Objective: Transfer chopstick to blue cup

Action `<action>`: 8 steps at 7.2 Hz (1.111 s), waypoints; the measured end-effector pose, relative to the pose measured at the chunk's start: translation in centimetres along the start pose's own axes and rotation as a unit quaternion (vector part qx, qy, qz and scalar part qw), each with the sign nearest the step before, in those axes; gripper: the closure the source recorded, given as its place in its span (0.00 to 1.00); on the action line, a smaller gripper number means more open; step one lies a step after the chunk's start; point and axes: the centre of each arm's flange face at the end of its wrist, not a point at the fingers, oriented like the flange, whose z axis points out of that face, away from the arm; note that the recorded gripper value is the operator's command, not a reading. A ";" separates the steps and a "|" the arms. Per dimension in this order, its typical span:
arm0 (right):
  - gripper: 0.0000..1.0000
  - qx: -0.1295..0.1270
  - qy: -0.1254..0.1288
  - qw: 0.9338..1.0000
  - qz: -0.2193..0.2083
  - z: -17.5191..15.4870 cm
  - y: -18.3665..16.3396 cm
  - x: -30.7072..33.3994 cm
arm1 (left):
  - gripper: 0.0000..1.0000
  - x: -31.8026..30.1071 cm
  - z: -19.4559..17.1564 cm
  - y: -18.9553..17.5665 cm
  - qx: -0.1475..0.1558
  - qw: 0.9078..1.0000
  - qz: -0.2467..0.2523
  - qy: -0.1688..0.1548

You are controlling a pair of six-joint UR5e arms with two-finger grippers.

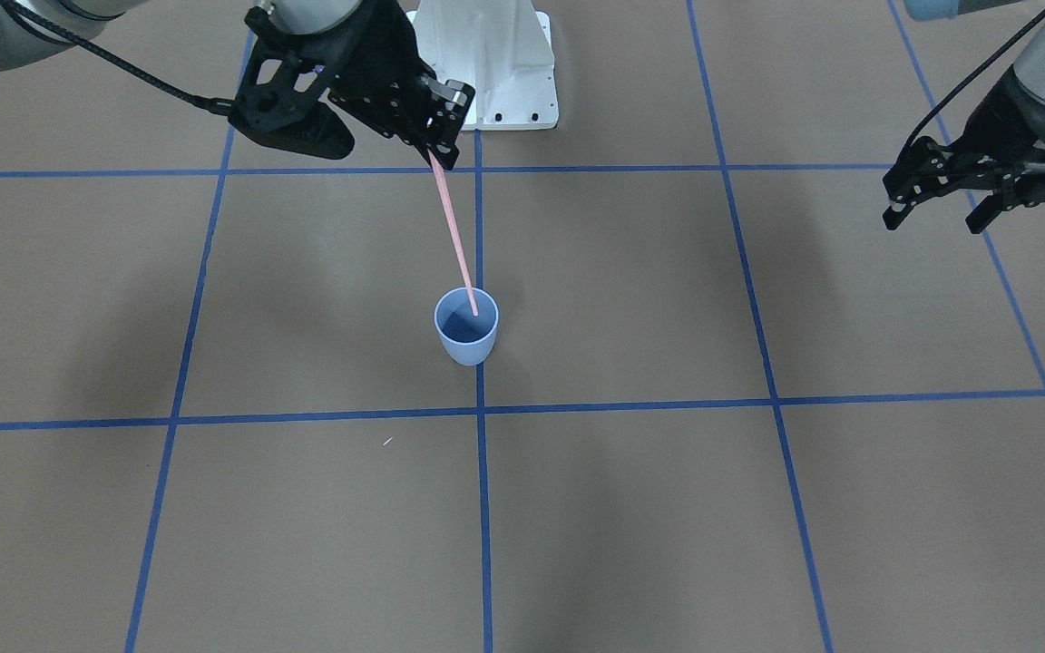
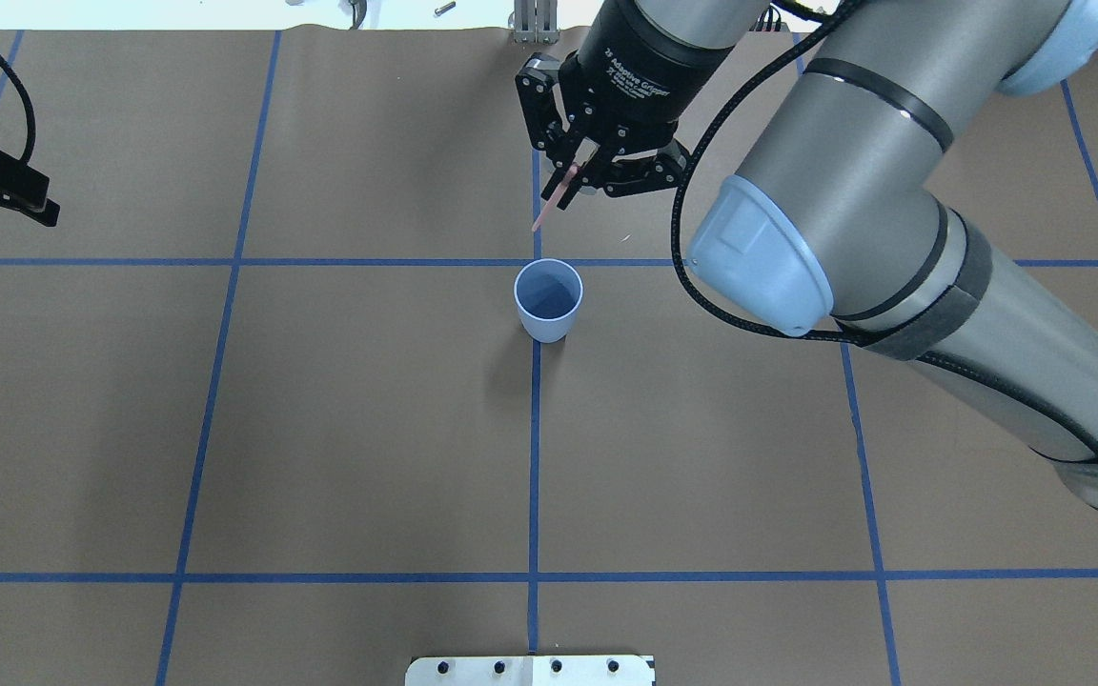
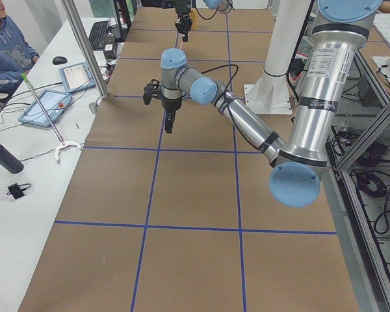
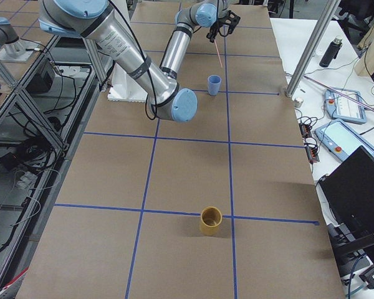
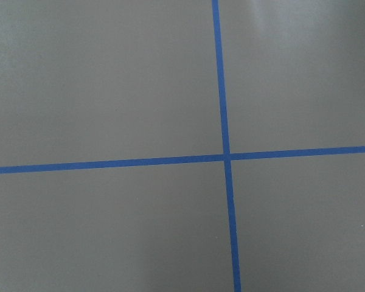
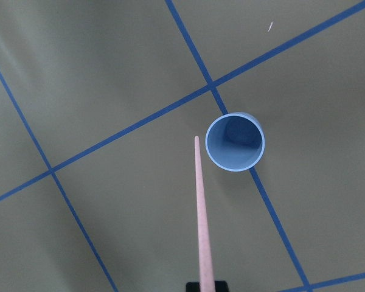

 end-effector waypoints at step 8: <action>0.09 -0.054 0.037 0.998 0.018 7.9 -4.7 2.6 | 0.01 0.4 -0.3 0.4 -0.005 1.000 -0.002 0.013</action>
